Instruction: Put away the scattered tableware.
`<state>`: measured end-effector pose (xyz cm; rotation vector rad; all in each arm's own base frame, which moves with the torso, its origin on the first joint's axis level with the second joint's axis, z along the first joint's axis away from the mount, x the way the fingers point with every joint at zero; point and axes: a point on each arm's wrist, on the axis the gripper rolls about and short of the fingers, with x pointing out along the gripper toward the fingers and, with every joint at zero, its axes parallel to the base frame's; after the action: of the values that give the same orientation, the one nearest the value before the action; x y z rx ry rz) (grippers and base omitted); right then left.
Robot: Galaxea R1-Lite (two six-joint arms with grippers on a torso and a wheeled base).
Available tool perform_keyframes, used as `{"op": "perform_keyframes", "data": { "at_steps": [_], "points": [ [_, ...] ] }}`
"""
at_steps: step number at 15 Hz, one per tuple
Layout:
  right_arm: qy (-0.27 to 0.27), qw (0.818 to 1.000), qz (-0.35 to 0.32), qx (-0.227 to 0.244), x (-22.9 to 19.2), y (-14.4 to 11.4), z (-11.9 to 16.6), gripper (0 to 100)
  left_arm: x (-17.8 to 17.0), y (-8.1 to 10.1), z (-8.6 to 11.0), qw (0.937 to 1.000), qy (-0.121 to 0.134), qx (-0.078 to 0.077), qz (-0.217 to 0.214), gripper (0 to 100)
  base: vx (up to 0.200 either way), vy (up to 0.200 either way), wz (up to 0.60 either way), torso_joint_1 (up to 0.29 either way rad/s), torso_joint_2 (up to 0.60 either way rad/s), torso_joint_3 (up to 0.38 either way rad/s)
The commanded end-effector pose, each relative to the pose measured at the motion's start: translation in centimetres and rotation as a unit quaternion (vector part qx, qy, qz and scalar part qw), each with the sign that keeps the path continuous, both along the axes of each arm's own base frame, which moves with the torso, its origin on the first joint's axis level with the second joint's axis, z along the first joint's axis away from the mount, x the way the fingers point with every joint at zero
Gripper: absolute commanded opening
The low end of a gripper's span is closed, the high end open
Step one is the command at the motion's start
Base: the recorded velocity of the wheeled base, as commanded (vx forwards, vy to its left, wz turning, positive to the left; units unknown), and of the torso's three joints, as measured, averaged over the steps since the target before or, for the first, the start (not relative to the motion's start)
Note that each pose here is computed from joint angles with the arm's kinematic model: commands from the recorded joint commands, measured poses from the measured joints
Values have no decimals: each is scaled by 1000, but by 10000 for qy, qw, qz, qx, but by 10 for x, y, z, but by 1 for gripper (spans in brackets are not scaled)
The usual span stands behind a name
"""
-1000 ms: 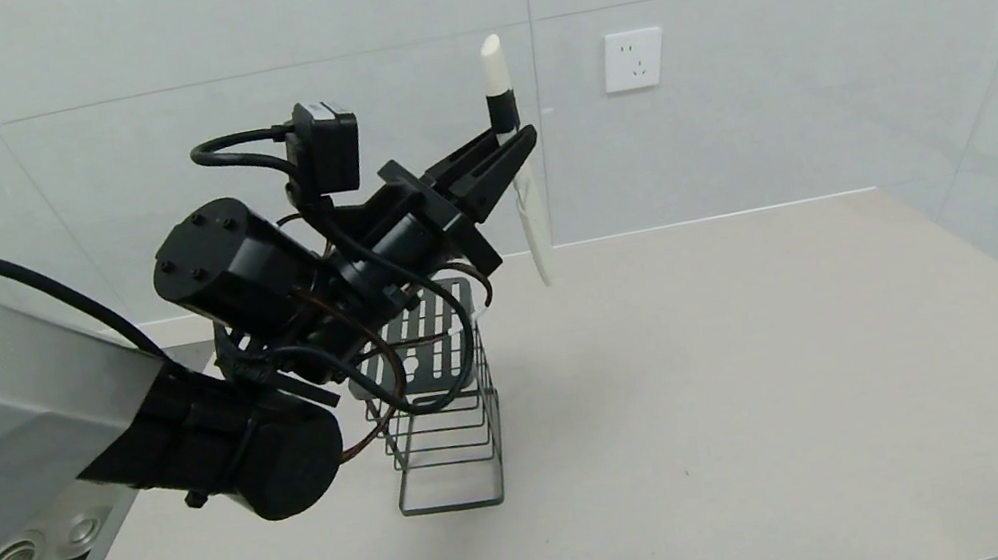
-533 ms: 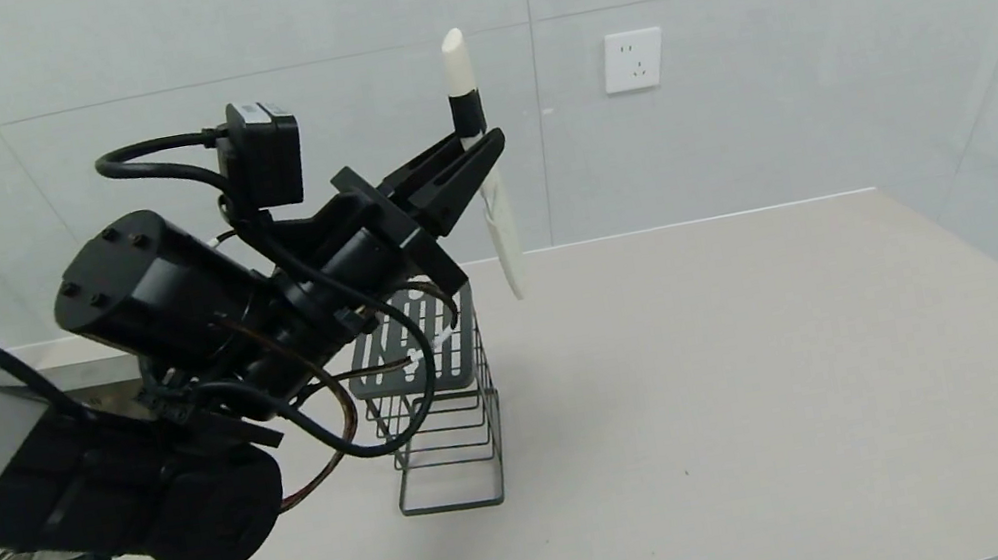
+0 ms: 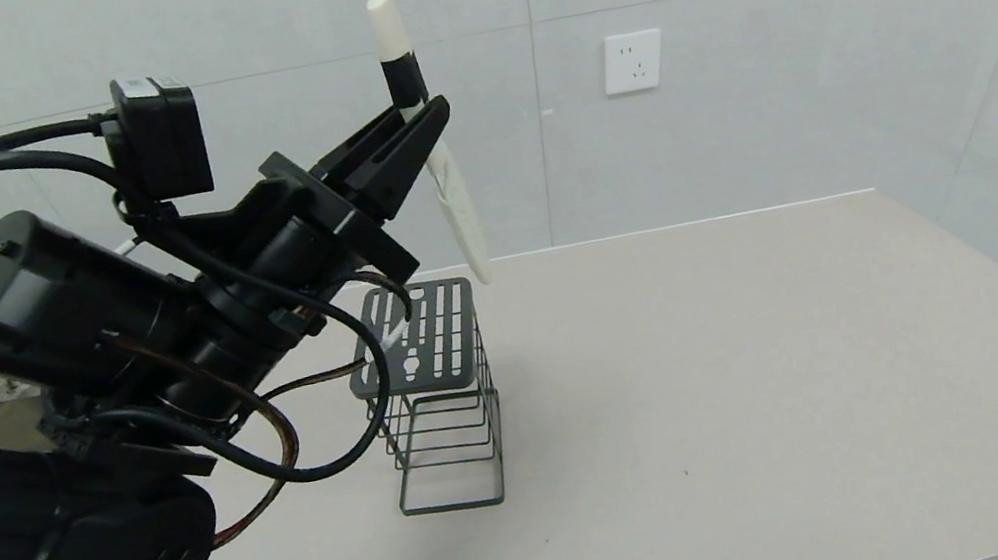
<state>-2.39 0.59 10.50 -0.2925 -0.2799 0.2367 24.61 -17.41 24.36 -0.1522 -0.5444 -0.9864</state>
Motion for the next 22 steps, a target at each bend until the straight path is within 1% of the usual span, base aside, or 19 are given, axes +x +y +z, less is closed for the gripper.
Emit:
{"op": "perform_keyframes", "data": {
  "at_steps": [1, 2, 3, 4, 5, 6, 8, 9, 11, 12, 14, 16, 17, 18, 20, 21, 22],
  "points": [
    [455, 9969, -577, 280, -1, -3, -13, 100, -8, 6, 7, 9999, -78, -62, 19, 0, 0, 0, 0, 0, 0, 0],
    [1034, 9879, -1006, 563, 0, -5, -23, 100, -11, 9, 5, 10000, -62, -38, 62, 0, 0, 0, 0, 0, 0, 0],
    [1246, 9821, -1166, 801, -1, -6, -24, 100, -11, 12, 5, 9999, -83, -1, 135, 0, 0, 0, 0, 0, 0, 0],
    [1283, 9777, -1322, 1010, -2, -6, -23, 100, -7, 21, 0, 9991, -125, 123, 376, 0, 0, 0, 0, 0, 0, 0],
    [1279, 9758, -1412, 1076, -2, -7, -23, 100, -1, 26, -2, 9983, -122, 163, 550, 0, 0, 0, 0, 0, 0, 0],
    [1260, 9714, -1595, 1225, -2, -8, -22, 100, 5, 31, -4, 9971, -65, 137, 741, 0, 0, 0, 0, 0, 0, 0],
    [1227, 9670, -1809, 1310, -2, -9, -22, 100, 14, 28, -11, 9935, 162, 5, 1126, 0, 0, 0, 0, 0, 0, 0],
    [1221, 9661, -1854, 1316, -2, -9, -22, 100, 16, 26, -14, 9918, 242, -36, 1251, 0, 0, 0, 0, 0, 0, 0],
    [1213, 9661, -1860, 1319, -2, -9, -22, 100, 20, 23, -18, 9892, 354, -74, 1422, 0, 0, 0, 0, 0, 0, 0],
    [1198, 9663, -1858, 1322, -2, -9, -22, 100, 21, 21, -21, 9878, 346, -33, 1516, 0, 0, 0, 0, 0, 0, 0],
    [1199, 9666, -1844, 1312, -2, -9, -22, 100, 24, 17, -27, 9861, 432, 5, 1605, 0, 0, 0, 0, 0, 0, 0],
    [1201, 9670, -1831, 1302, -2, -9, -22, 100, 35, 14, -42, 9844, 601, 156, 1647, 0, 0, 0, 0, 0, 0, 0],
    [1201, 9670, -1831, 1302, -2, -9, -22, 100, 36, 14, -44, 9842, 612, 177, 1651, 0, 0, 0, 0, 0, 0, 0],
    [1194, 9671, -1830, 1304, -2, -9, -22, 100, 40, 10, -49, 9839, 650, 255, 1648, 0, 0, 0, 0, 0, 0, 0],
    [1155, 9701, -1676, 1324, -1, -8, -23, 100, 52, 3, -49, 9854, 559, 181, 1595, 0, 0, 0, 0, 0, 0, 0],
    [1045, 9756, -1381, 1350, 1, -7, -23, 100, 57, 2, -50, 9853, 555, 185, 1604, 0, 0, 0, 0, 0, 0, 0],
    [1065, 9767, -1255, 1375, 1, -6, -23, 100, 58, 1, -51, 9855, 557, 196, 1591, 0, 0, 0, 0, 0, 0, 0]
  ]
}}
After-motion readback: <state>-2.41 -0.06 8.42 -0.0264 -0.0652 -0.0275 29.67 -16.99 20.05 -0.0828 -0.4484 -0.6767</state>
